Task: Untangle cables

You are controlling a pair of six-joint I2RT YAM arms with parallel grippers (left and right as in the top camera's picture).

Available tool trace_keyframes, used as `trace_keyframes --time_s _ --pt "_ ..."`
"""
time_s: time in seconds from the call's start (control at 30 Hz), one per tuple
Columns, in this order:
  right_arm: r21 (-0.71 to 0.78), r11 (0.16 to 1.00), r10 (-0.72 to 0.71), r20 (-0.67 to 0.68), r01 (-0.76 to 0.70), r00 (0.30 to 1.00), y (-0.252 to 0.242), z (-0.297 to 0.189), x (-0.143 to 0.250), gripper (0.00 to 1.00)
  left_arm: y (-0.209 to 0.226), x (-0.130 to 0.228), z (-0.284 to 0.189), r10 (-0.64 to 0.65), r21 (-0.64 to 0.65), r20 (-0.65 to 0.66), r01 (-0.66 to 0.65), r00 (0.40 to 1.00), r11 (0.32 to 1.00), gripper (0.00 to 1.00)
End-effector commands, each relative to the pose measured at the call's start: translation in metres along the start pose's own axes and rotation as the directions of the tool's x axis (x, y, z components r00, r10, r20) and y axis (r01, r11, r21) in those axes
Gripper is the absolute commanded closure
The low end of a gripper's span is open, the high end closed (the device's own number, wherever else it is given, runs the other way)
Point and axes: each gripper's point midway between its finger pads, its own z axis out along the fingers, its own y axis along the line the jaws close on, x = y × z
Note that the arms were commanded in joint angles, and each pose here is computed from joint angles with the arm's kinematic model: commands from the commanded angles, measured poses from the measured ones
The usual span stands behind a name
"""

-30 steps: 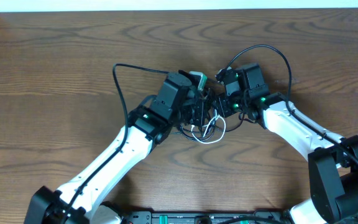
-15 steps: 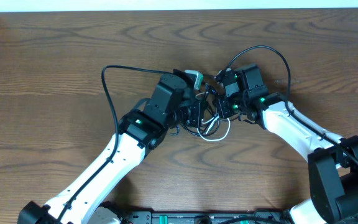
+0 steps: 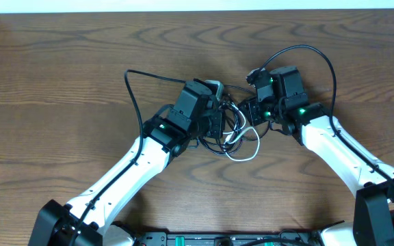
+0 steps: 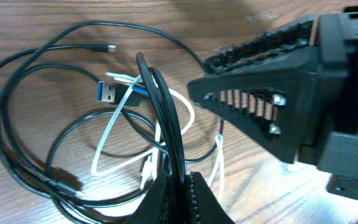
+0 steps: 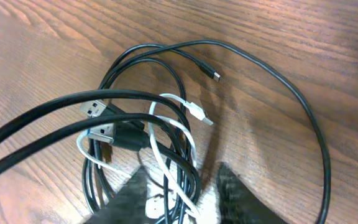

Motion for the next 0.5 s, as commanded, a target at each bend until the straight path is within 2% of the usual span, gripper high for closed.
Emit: trace_keyframes --time_s 0.0,0.13,0.3,0.33,0.4,0.43,0.47 --pt "-0.023 1.000 -0.015 -0.012 0.015 1.000 0.011 0.004 0.002 0.60 -0.020 -0.008 -0.013 0.008 0.091 0.028 -0.010 1.000 0.996 0.92" --pt "-0.039 0.999 -0.033 -0.033 0.032 0.999 0.021 0.010 0.008 0.57 -0.030 -0.018 -0.030 0.022 0.119 0.078 -0.031 0.997 0.992 0.92" --pt "-0.041 0.998 -0.043 -0.028 0.042 0.999 0.024 0.012 0.008 0.59 -0.047 -0.019 -0.043 0.035 0.192 0.089 -0.052 0.995 0.980 0.92" --pt "-0.039 0.998 -0.045 -0.021 0.044 0.999 0.024 0.012 0.006 0.64 -0.048 -0.018 -0.044 0.036 0.201 0.086 -0.053 0.996 0.978 0.92" --pt "-0.027 0.999 -0.047 -0.008 0.047 0.999 0.022 0.012 0.002 0.91 -0.050 -0.018 -0.046 0.037 0.207 0.086 -0.054 0.996 0.977 0.92" --pt "-0.013 0.999 -0.047 -0.006 0.047 0.999 0.019 0.012 0.002 0.99 -0.050 -0.018 -0.046 0.037 0.207 0.086 -0.054 0.996 0.977 0.92" --pt "-0.006 0.999 -0.044 -0.006 0.044 0.999 0.018 0.012 0.002 0.99 -0.050 -0.018 -0.046 0.037 0.206 0.086 -0.054 0.996 0.977 0.92"
